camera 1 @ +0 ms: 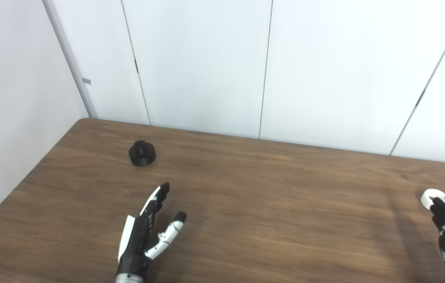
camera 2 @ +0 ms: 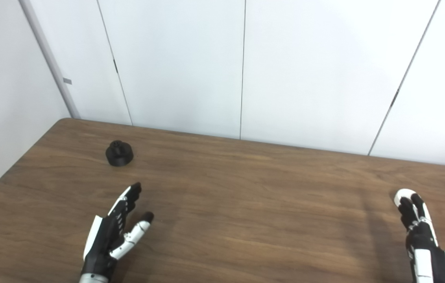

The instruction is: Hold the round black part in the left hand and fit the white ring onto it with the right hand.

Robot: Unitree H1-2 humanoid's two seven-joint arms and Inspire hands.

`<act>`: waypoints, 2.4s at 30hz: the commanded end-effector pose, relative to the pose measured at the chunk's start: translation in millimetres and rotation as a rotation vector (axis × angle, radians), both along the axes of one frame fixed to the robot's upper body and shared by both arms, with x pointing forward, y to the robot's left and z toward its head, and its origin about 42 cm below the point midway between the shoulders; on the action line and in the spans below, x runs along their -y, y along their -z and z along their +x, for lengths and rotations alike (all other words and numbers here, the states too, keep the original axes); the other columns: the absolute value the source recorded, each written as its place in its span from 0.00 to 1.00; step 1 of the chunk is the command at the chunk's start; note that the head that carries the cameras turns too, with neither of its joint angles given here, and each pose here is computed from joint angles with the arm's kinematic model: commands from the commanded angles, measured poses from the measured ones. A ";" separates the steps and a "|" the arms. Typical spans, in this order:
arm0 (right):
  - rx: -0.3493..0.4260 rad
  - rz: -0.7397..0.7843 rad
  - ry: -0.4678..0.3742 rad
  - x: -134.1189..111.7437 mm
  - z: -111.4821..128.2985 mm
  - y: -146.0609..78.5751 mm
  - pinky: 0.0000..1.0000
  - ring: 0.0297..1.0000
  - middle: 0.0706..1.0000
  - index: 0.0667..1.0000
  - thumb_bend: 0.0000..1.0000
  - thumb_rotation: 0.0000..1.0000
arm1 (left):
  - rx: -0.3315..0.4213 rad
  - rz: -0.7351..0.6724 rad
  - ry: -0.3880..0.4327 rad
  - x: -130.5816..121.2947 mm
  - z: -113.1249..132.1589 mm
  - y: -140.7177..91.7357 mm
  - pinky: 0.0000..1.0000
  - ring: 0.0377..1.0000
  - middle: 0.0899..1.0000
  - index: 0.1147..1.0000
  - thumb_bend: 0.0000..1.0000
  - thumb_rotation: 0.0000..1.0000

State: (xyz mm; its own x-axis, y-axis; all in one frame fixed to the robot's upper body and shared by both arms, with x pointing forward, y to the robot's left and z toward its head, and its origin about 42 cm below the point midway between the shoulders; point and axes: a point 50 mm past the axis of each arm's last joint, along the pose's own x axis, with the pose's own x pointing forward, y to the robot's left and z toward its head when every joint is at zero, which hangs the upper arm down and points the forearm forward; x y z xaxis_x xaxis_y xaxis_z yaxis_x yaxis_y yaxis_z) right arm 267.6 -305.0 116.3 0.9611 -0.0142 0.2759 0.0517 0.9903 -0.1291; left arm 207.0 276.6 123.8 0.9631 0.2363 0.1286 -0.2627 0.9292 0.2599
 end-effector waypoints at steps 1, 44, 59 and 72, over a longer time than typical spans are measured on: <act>-0.193 0.022 0.048 4.2 -37.0 51.8 0.97 0.94 0.94 0.97 0.53 1.00 | 0.009 0.065 -0.070 -4.6 -11.2 -14.0 0.94 0.90 0.88 0.87 0.73 0.33; -0.213 0.030 0.062 -3.6 -43.6 48.2 0.92 0.91 0.91 0.94 0.59 1.00 | -0.279 0.739 -0.313 -139.2 185.2 -75.1 1.00 0.97 0.90 0.77 0.95 0.37; -0.214 0.021 0.061 -2.1 -47.4 48.9 0.89 0.89 0.90 0.93 0.61 1.00 | -0.390 0.707 -0.286 -143.2 229.5 -80.0 1.00 0.97 0.91 0.77 0.98 0.41; -0.213 0.003 0.076 -1.6 -49.4 51.1 0.85 0.87 0.87 0.92 0.63 1.00 | -0.379 0.674 -0.257 -141.0 238.9 -77.4 1.00 0.98 0.91 0.76 0.98 0.38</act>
State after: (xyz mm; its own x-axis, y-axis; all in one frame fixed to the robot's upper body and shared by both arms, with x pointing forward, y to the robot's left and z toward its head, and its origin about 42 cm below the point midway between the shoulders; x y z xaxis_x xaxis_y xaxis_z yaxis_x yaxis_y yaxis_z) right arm 256.6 -309.1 115.8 0.9687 -0.0377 0.2455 0.0838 0.9801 -0.1802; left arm 430.6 409.5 164.1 0.8826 0.4557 -0.1151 -0.1479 0.5018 0.8522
